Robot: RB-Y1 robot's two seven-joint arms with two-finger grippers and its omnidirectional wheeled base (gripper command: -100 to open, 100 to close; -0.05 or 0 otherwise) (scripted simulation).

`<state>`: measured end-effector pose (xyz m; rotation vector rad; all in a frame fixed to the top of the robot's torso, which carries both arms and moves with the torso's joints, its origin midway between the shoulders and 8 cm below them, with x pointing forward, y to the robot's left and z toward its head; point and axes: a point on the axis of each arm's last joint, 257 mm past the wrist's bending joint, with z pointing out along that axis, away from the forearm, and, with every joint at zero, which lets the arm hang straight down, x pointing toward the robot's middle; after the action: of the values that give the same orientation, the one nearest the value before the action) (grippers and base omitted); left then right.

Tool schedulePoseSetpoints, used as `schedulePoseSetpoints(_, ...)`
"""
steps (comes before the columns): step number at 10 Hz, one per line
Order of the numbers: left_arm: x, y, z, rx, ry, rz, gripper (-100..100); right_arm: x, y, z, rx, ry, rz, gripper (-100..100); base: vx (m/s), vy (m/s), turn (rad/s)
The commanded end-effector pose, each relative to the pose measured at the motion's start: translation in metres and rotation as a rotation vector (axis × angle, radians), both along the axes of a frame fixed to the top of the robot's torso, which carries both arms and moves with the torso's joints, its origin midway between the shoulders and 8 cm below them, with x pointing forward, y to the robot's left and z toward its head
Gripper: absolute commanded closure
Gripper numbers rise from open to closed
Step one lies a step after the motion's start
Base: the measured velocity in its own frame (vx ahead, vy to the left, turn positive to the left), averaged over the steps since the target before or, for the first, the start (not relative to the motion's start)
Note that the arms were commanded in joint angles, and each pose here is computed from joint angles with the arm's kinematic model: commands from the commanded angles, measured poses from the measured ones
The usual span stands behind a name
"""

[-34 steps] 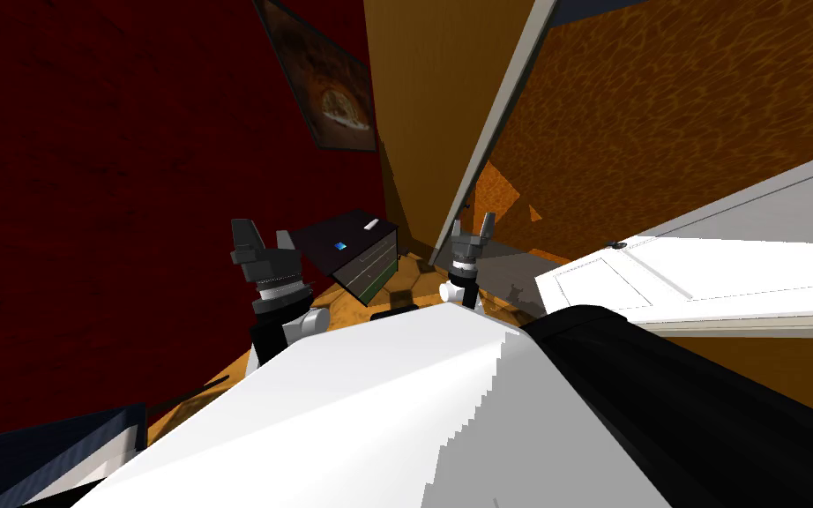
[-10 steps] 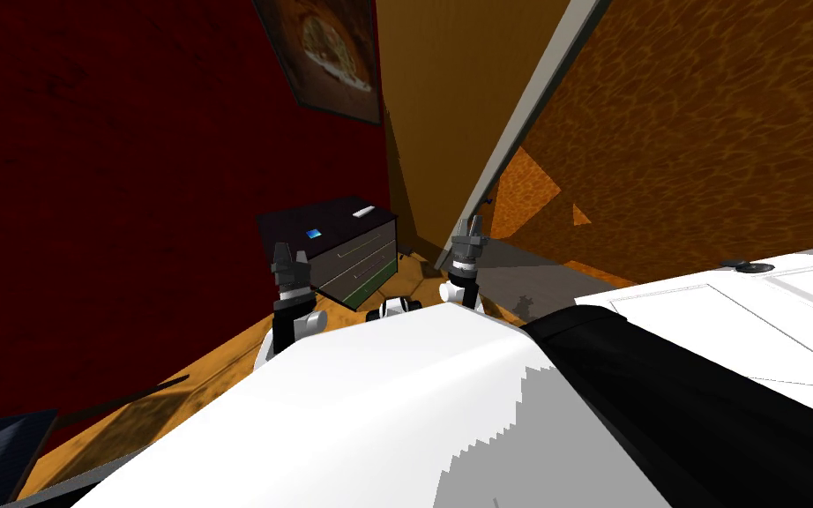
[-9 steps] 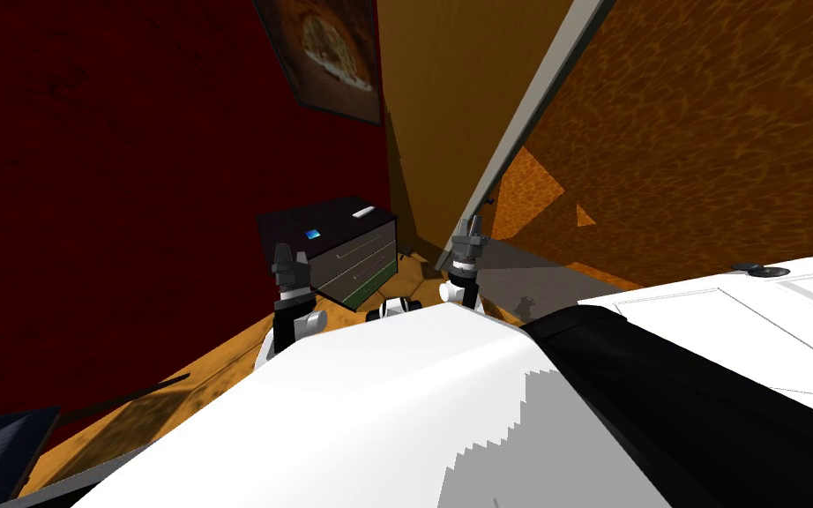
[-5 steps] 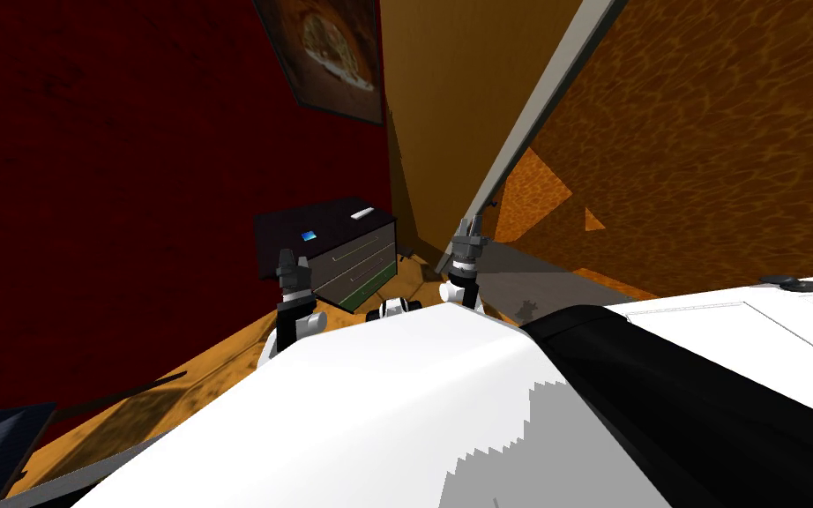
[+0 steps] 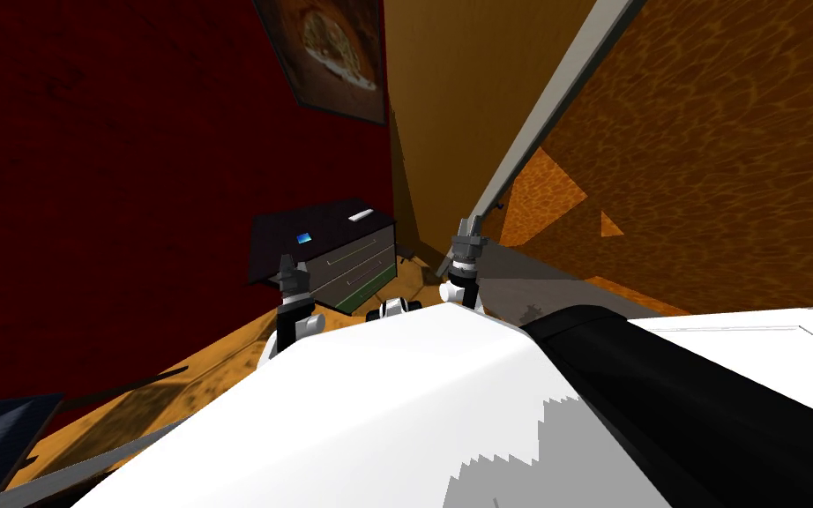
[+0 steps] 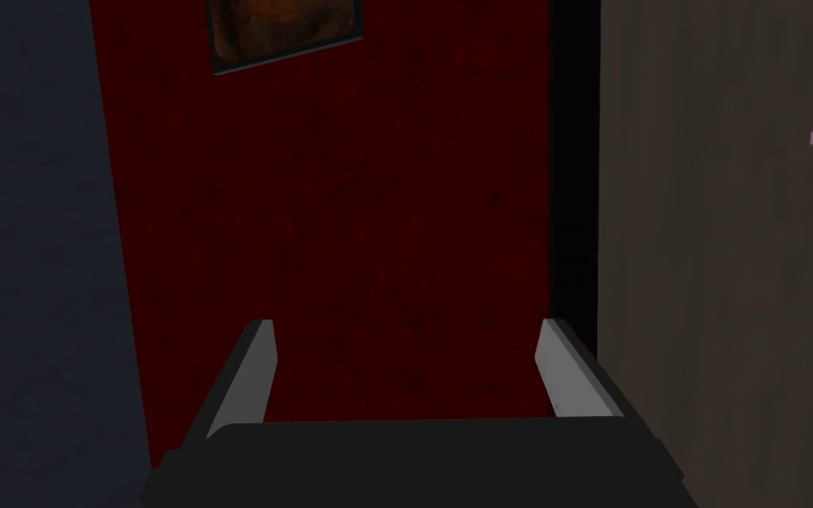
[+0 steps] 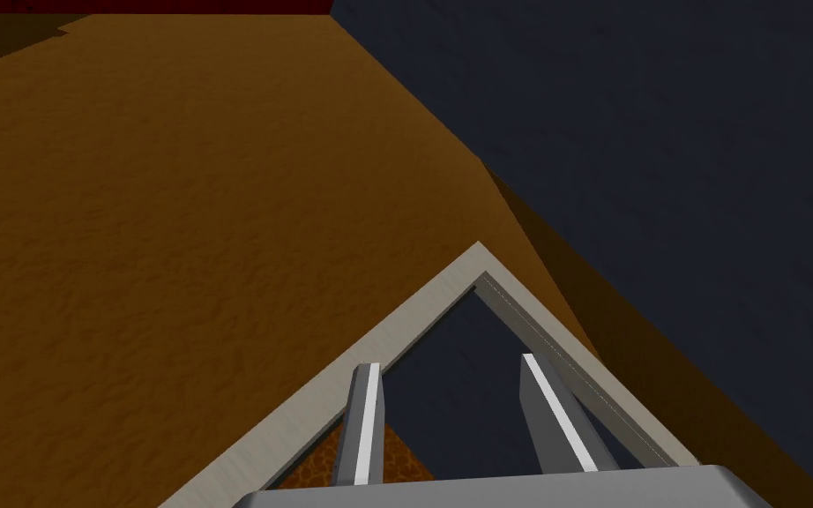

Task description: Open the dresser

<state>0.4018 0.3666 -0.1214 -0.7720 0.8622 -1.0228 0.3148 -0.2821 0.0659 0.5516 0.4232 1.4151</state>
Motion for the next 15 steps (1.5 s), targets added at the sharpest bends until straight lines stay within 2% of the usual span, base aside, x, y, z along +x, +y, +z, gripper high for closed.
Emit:
schedulePoseSetpoints(1,0.001,0.014,-0.022,-0.014,0.035,0.027,-100,0.000,0.000,0.000,0.000,0.000,0.000,0,0.078,-0.115,0.086)
schedulePoseSetpoints(5,-0.001,0.038,-0.059,-0.044,0.089,0.075,-100,0.000,0.000,0.000,0.000,0.000,0.000,0,0.085,-0.114,0.090)
schedulePoseSetpoints(6,-0.001,0.038,-0.059,-0.044,0.090,0.075,-100,0.000,0.000,0.000,0.000,0.000,0.000,0,0.057,-0.086,0.034)
schedulePoseSetpoints(9,-0.006,0.053,-0.089,-0.079,0.130,0.115,-100,0.000,0.000,0.000,0.000,0.000,0.000,0,0.058,-0.087,0.081)
schedulePoseSetpoints(12,-0.012,0.060,-0.117,-0.133,0.162,0.152,-100,0.000,0.000,0.000,0.000,0.000,0.000,0,0.067,-0.121,0.080)
schedulePoseSetpoints(15,-0.017,0.055,-0.142,-0.207,0.182,0.183,-100,0.000,0.000,0.000,0.000,0.000,0.000,0,0.053,-0.075,0.051)
